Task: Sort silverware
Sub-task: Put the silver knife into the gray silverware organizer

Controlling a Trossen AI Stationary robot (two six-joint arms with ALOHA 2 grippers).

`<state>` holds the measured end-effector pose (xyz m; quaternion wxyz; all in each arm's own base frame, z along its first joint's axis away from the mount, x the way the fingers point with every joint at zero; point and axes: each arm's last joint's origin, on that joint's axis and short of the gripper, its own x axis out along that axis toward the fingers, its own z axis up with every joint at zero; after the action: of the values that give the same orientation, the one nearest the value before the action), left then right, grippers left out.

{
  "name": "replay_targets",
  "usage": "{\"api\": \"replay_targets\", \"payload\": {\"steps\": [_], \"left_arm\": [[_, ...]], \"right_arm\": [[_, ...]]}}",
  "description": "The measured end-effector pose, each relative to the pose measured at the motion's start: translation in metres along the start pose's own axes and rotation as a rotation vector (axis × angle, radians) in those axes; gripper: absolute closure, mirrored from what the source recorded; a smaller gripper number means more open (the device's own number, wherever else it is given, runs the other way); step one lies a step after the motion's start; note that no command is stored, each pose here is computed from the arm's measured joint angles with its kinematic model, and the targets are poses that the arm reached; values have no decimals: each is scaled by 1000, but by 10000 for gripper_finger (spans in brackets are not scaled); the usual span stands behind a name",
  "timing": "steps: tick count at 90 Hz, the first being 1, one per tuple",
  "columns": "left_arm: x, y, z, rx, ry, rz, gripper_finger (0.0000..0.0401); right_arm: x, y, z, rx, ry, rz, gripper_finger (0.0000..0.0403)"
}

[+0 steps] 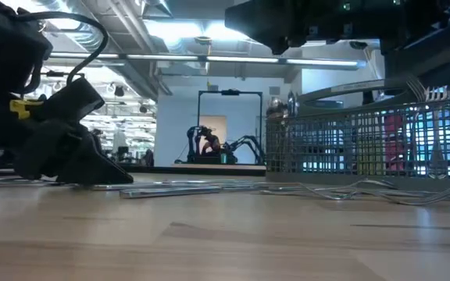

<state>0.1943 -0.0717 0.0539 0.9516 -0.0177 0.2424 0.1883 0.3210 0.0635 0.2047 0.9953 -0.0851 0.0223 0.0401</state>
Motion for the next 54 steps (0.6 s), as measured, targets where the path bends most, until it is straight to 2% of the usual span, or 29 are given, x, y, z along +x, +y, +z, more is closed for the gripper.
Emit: {"api": "replay_targets", "payload": {"steps": [11, 30, 54], "left_arm": [[0, 0, 0, 3, -1, 6, 351], [0, 2, 0, 19, -11, 37, 356], [0, -2, 9, 41, -90, -1, 364]], "right_arm": [[0, 0, 0, 0, 0, -1, 295], [0, 0, 0, 0, 1, -6, 295], [0, 0, 0, -1, 0, -7, 295]]}}
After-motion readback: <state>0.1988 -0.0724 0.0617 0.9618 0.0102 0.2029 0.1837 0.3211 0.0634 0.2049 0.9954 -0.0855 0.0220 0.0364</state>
